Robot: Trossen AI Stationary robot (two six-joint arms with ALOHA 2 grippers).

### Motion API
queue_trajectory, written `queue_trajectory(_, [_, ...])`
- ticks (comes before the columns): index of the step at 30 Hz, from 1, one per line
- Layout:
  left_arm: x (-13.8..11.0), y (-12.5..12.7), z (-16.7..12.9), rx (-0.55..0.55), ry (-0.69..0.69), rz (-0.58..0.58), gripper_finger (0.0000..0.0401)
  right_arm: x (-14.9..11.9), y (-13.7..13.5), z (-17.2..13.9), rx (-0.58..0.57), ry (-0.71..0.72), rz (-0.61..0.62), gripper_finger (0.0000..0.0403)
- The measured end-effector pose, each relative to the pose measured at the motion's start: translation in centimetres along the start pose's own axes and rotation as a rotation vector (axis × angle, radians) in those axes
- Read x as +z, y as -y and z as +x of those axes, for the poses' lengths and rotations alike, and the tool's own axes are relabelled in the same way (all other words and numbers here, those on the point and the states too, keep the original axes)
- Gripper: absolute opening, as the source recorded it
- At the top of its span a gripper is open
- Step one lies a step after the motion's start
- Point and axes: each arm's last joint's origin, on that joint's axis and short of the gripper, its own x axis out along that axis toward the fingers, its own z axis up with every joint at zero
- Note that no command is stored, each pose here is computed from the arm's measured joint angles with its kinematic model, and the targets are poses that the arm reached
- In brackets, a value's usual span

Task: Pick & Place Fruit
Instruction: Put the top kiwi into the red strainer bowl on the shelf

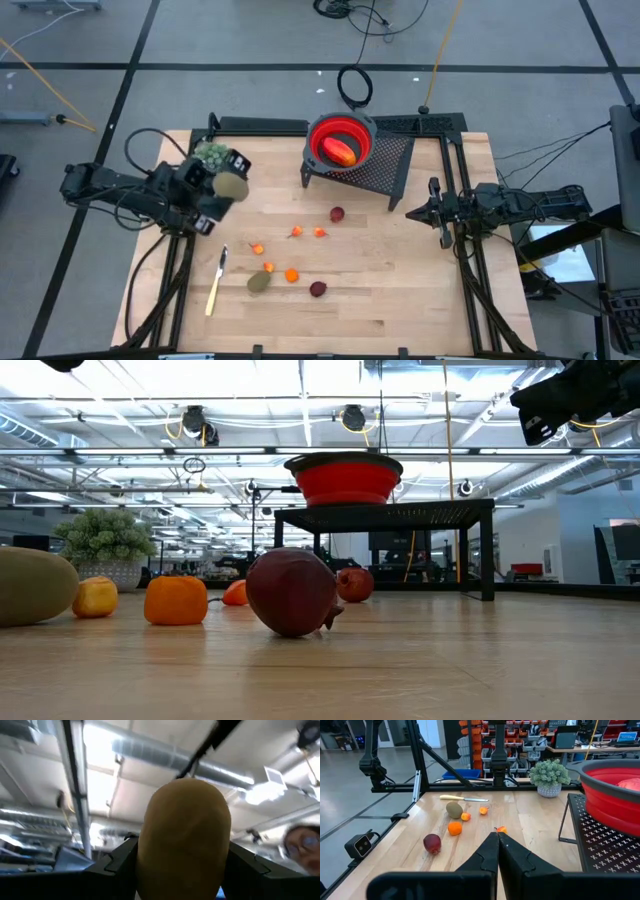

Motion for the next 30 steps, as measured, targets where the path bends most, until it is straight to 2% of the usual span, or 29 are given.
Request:
queue_trajectory(8, [1.2, -0.1, -0.1, 0.107, 0.148, 0.009, 0.0214, 0.0, 0.0, 0.0, 0.0, 0.0, 0.0, 0.0])
queue_trajectory(14, [1.2, -0.1, -0.1, 0.116, 0.149, 0.009, 0.0214, 0.0, 0.0, 0.0, 0.0, 0.0, 0.0, 0.0])
queue_trajectory(17, [0.6, -0.3, -0.1, 0.152, 0.093, 0.005, 0.0214, 0.0, 0.0, 0.0, 0.0, 0.0, 0.0, 0.0])
queue_trajectory(26, [-3.9, -2.2, -1.2, 0.599, -0.292, -0.071, 0.0214, 0.0, 0.0, 0.0, 0.0, 0.0, 0.0, 0.0])
queue_trajectory(30, [-4.9, -2.6, -2.0, 0.748, -0.388, -0.074, 0.0214, 0.0, 0.0, 0.0, -0.005, 0.0, 0.0, 0.0])
